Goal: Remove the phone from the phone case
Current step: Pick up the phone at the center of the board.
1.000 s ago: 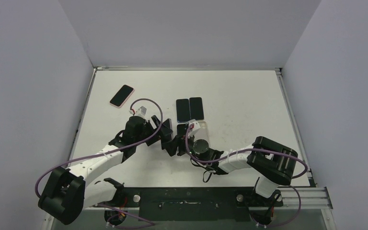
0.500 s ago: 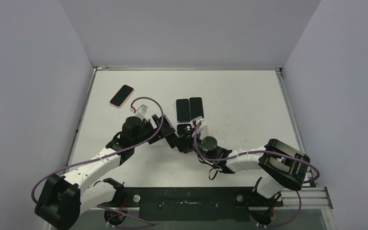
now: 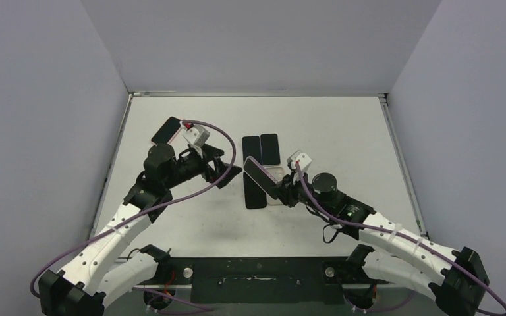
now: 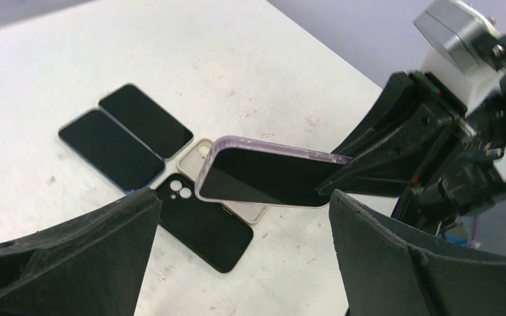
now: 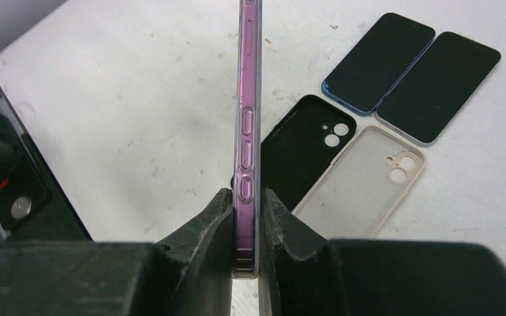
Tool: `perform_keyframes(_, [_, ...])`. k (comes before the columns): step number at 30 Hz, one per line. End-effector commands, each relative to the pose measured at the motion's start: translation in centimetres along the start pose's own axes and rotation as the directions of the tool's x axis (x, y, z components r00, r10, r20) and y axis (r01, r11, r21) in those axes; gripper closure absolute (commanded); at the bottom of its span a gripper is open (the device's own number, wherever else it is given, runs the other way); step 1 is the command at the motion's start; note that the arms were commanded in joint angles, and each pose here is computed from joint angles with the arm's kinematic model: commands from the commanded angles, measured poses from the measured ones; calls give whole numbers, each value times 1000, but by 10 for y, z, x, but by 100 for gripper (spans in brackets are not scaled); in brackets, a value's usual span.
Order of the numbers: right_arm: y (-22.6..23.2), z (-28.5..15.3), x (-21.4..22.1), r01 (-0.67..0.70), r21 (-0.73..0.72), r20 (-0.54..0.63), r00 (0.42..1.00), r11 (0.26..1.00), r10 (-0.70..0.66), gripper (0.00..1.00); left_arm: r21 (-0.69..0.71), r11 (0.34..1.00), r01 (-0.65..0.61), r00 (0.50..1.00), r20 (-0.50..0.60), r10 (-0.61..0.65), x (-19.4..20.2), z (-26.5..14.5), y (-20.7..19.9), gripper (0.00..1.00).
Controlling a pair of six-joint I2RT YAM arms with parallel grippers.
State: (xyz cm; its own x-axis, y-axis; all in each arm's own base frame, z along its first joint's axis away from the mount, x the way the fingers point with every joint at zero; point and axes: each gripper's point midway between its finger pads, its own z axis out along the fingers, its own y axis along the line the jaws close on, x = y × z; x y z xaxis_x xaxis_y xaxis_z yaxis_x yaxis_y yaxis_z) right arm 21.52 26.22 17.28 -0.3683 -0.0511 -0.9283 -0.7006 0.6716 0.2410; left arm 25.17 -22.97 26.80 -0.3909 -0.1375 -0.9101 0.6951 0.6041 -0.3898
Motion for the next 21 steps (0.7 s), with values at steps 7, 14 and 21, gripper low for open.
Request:
perform_keyframes(7, [23, -39, -42, 297, -159, -77, 947, 942, -311, 100, 314, 751, -580, 806, 90, 585, -20, 0, -46, 4])
perform_keyframes(14, [32, -48, -52, 334, -215, -94, 928, 918, -360, 100, 422, 519, -743, 612, 117, 782, 4, 9, -61, 5])
perform_keyframes(21, [45, -50, -52, 346, -301, -102, 915, 888, -391, 100, 508, 380, -773, 525, 175, 833, 24, 18, -81, 9])
